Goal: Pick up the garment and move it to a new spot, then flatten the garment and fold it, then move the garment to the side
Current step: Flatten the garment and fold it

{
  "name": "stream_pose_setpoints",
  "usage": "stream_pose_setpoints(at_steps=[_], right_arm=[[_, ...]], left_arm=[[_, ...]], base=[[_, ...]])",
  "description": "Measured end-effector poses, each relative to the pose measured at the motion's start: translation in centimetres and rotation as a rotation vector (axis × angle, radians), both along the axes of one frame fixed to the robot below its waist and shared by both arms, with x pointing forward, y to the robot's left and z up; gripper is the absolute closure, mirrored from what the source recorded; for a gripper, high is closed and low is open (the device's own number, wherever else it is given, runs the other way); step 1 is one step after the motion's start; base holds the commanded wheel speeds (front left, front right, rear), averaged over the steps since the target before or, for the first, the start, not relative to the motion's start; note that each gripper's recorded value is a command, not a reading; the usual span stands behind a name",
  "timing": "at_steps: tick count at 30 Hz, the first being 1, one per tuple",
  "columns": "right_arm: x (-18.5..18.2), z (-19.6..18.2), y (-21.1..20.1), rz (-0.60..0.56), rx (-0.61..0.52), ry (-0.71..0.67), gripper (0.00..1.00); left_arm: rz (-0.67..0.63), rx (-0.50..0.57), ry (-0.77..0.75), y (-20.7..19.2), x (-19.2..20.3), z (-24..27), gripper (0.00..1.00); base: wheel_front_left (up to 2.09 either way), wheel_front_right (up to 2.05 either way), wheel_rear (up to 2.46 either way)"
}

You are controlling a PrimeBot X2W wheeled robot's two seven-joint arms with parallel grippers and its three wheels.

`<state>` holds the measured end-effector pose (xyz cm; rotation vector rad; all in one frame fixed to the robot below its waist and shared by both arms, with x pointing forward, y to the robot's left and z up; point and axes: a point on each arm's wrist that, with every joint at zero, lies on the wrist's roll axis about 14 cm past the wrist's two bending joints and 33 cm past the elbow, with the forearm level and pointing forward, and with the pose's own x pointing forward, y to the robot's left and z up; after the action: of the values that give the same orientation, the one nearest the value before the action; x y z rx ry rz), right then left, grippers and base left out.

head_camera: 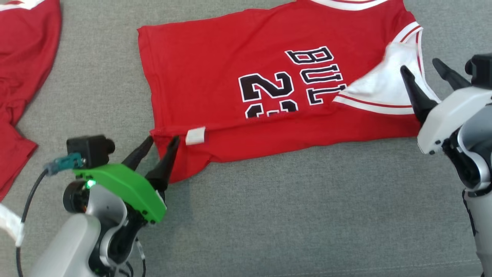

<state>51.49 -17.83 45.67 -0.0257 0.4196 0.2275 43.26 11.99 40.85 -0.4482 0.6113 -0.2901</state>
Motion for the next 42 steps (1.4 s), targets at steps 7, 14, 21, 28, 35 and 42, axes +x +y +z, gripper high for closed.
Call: stream_pose_setpoints(at_steps=[7, 14, 21, 28, 35, 42], right_arm=[[-4.1, -1.6, -3.1, -0.078, 0.000, 0.085, 0.00], [-5.5, -4.2, -5.2, -0.139, -0.051, 0.196, 0.00], [-5.6, -7.1, -5.0, -0.151, -0.063, 0.307, 0.00], [-5.4, -8.4, -4.3, -0.142, -0.056, 0.364, 1.00], [-5.9, -6.7, -4.1, -0.144, 0.063, 0.381, 1.00], [-11.1, -4.8, -6.6, -0.138, 0.090, 0.513, 1.00]], left_arm=[[0.051, -0.055, 0.071, -0.1, -4.0, -1.0, 0.00], [0.053, -0.071, 0.112, -1.1, -4.2, -2.6, 0.00], [0.055, -0.068, 0.130, -1.0, -3.2, -3.9, 0.00], [-0.001, -0.071, 0.148, -1.5, -3.0, -4.5, 1.00], [-0.109, -0.085, 0.188, -1.1, -5.1, -3.5, 1.00], [-0.188, -0.128, 0.230, -0.8, -9.1, -1.2, 1.00]], base=[[0.00, 0.00, 0.00], [0.00, 0.00, 0.00], [0.00, 0.00, 0.00], [0.00, 0.00, 0.00], [0.00, 0.00, 0.00], [0.00, 0.00, 0.00]])
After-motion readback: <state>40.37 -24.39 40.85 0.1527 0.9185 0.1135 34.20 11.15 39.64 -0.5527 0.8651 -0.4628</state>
